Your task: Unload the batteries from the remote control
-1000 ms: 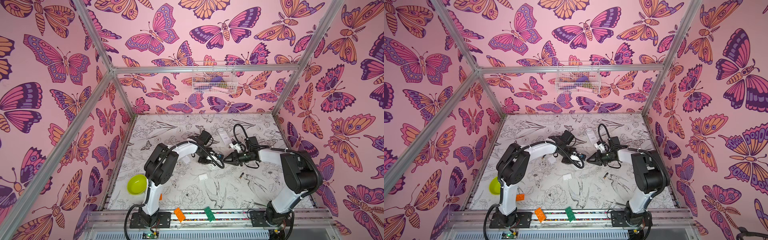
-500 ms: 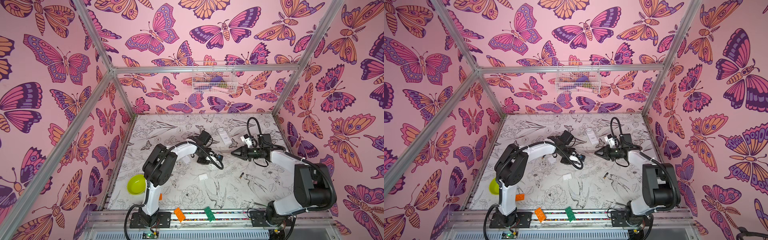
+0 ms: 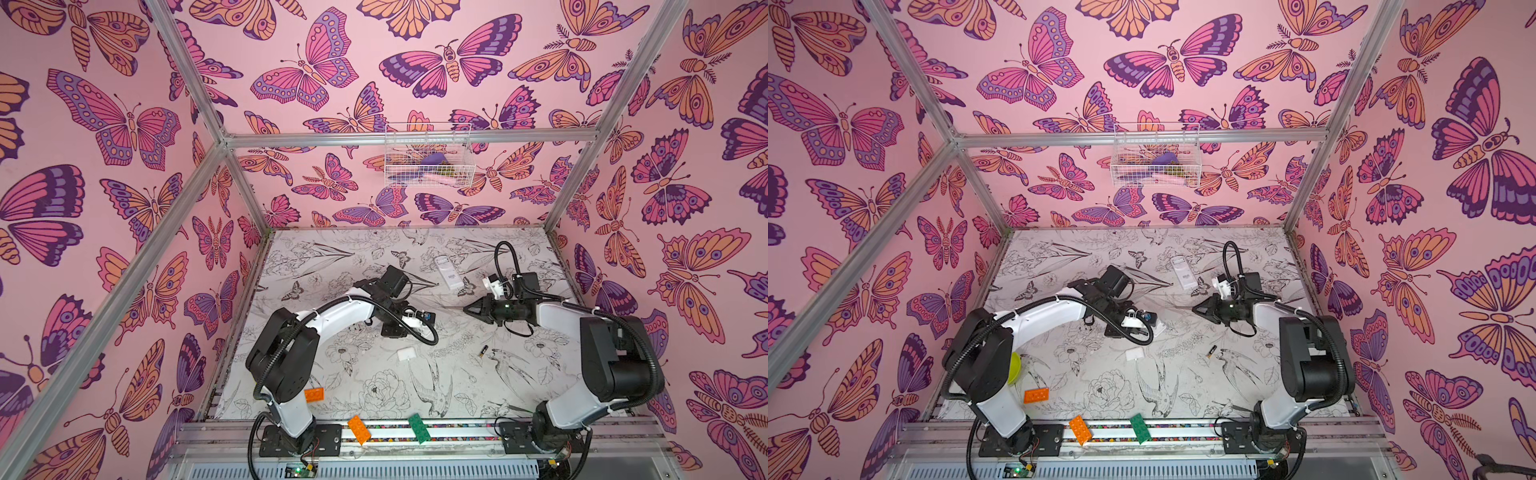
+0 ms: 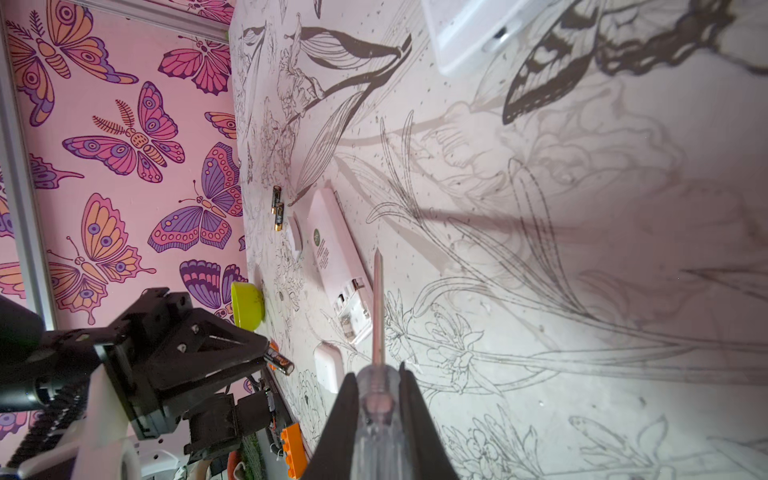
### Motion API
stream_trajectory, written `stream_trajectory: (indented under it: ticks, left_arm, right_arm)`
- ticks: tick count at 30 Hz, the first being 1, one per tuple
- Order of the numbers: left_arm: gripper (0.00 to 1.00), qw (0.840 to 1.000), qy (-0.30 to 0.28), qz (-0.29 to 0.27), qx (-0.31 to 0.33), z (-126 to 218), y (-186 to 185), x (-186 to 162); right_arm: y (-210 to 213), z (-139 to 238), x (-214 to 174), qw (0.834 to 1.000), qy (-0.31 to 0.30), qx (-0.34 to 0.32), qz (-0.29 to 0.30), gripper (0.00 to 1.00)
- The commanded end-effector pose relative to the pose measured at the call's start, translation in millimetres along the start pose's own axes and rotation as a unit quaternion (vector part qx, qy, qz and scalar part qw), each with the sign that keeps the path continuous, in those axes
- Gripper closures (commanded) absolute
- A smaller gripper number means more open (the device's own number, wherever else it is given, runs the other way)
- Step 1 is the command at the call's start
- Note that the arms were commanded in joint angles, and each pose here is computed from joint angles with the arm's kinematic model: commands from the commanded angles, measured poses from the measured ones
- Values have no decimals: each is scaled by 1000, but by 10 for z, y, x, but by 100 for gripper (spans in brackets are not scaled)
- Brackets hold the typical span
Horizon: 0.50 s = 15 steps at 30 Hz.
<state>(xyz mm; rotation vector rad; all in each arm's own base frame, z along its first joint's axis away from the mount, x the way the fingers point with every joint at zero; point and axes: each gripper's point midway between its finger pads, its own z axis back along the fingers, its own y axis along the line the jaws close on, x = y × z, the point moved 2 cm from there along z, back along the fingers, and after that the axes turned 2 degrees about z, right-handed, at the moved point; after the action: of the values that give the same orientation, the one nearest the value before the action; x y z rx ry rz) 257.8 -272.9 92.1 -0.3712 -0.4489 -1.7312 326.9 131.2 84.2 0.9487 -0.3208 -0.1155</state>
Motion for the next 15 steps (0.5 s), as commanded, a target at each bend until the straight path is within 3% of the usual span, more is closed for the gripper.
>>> stream_trajectory:
  ticks: [1, 15]
  left_arm:
    - [100, 999, 9, 28, -29, -47, -177, -133]
    - [100, 999, 16, 43, 5, -308, -82, -363]
  right_arm:
    - [-29, -32, 122, 1000, -13, -3, -2, 100]
    - [-137, -116, 35, 1000, 0, -7, -14, 91]
